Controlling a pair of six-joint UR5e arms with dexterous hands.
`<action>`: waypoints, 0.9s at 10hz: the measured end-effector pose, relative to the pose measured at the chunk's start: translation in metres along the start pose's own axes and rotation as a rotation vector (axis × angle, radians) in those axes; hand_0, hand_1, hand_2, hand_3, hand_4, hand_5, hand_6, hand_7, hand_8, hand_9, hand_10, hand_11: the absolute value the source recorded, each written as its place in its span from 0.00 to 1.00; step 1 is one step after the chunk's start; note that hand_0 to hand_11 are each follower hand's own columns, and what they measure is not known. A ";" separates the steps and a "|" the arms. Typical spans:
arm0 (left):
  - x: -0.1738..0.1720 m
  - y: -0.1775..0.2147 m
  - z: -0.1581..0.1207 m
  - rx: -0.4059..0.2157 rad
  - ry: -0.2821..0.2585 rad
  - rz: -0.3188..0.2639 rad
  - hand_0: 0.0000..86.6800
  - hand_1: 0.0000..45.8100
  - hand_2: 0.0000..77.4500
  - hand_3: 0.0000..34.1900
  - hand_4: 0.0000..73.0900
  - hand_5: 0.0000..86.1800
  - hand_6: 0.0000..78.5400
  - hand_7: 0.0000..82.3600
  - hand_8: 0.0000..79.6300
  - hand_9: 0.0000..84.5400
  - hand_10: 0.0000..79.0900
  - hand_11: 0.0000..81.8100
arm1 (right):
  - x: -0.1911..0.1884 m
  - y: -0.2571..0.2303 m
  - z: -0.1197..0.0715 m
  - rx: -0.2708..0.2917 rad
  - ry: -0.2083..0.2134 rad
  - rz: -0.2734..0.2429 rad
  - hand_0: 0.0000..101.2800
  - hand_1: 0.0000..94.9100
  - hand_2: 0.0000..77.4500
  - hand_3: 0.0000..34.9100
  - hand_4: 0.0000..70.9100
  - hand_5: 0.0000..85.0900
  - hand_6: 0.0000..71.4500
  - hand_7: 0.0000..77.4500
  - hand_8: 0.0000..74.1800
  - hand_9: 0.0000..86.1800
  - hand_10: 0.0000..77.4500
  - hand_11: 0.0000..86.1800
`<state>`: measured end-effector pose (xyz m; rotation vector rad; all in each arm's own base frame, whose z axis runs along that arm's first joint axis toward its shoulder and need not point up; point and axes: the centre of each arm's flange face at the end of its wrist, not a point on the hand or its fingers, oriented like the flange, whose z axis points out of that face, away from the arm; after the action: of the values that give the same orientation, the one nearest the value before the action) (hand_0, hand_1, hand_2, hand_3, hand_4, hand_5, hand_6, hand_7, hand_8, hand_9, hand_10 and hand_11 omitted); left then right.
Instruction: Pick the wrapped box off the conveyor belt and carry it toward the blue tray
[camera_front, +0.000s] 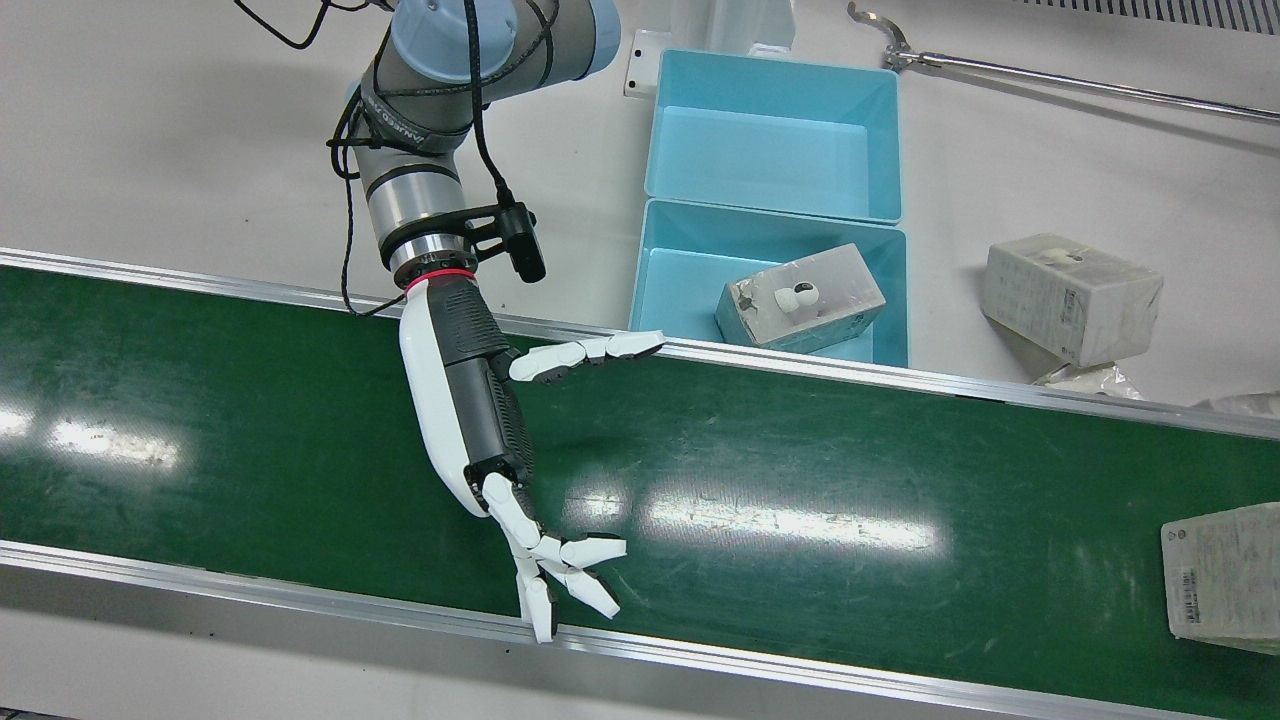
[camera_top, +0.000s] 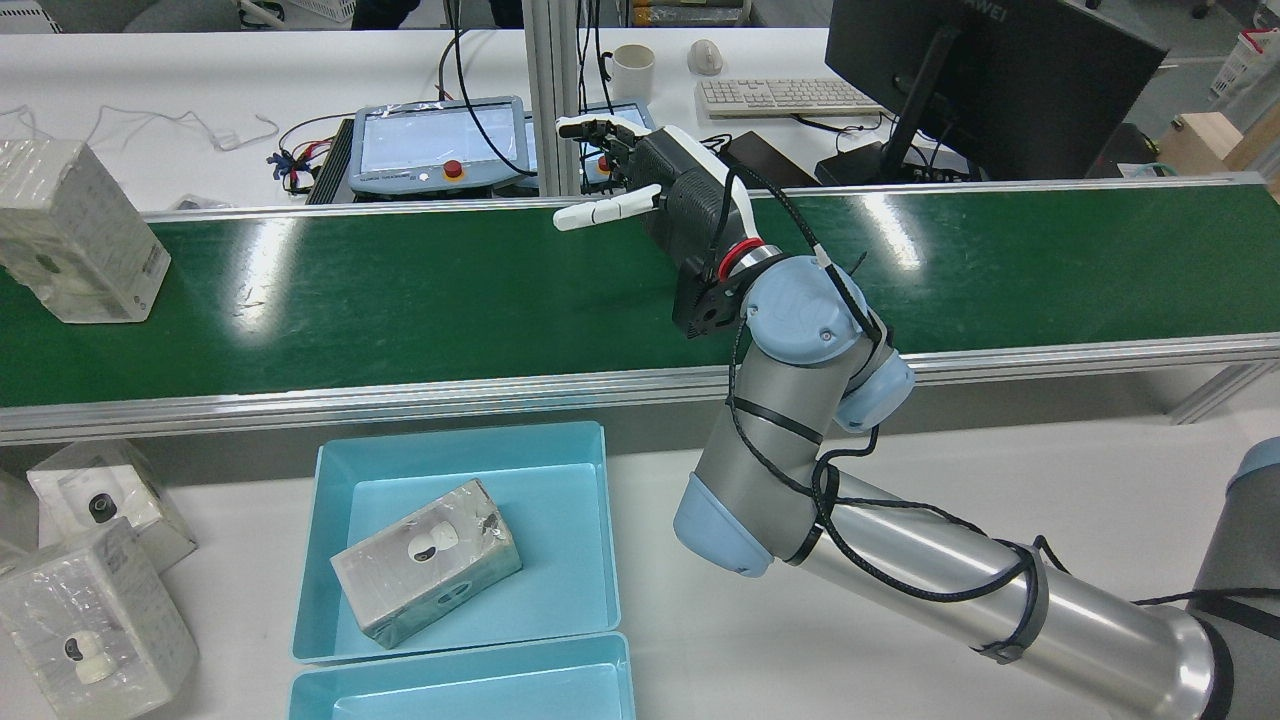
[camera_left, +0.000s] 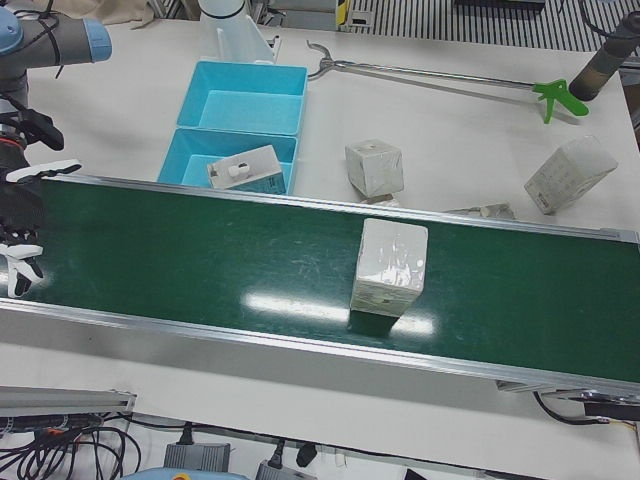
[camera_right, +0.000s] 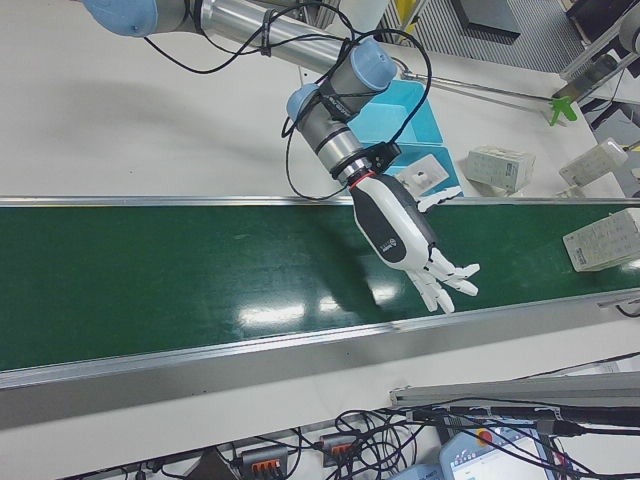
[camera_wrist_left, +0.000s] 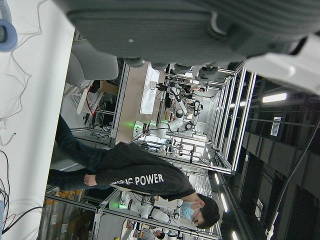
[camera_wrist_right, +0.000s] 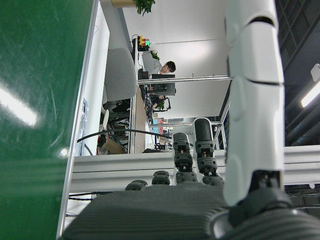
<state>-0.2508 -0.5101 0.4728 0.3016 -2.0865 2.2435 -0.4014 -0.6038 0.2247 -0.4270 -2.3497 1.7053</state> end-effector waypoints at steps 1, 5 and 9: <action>0.000 0.000 0.000 0.000 0.000 0.000 0.00 0.00 0.01 0.00 0.00 0.01 0.01 0.01 0.01 0.00 0.01 0.01 | -0.001 -0.001 0.000 0.001 -0.001 0.000 0.48 0.17 0.12 0.00 0.16 0.38 0.09 0.11 0.01 0.04 0.00 0.01; 0.000 0.000 0.000 0.000 0.000 0.000 0.00 0.00 0.01 0.00 0.00 0.01 0.01 0.00 0.01 0.01 0.01 0.01 | -0.002 -0.003 -0.001 0.004 -0.003 -0.001 0.48 0.15 0.13 0.00 0.17 0.38 0.09 0.11 0.01 0.04 0.00 0.01; 0.000 0.000 0.000 0.000 0.000 0.000 0.00 0.00 0.01 0.00 0.00 0.01 0.01 0.00 0.01 0.01 0.01 0.01 | -0.002 -0.004 -0.001 0.005 -0.003 0.002 0.48 0.15 0.11 0.00 0.18 0.38 0.09 0.11 0.01 0.04 0.00 0.01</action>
<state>-0.2508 -0.5101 0.4727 0.3016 -2.0866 2.2434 -0.4000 -0.6045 0.2288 -0.4262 -2.3466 1.7137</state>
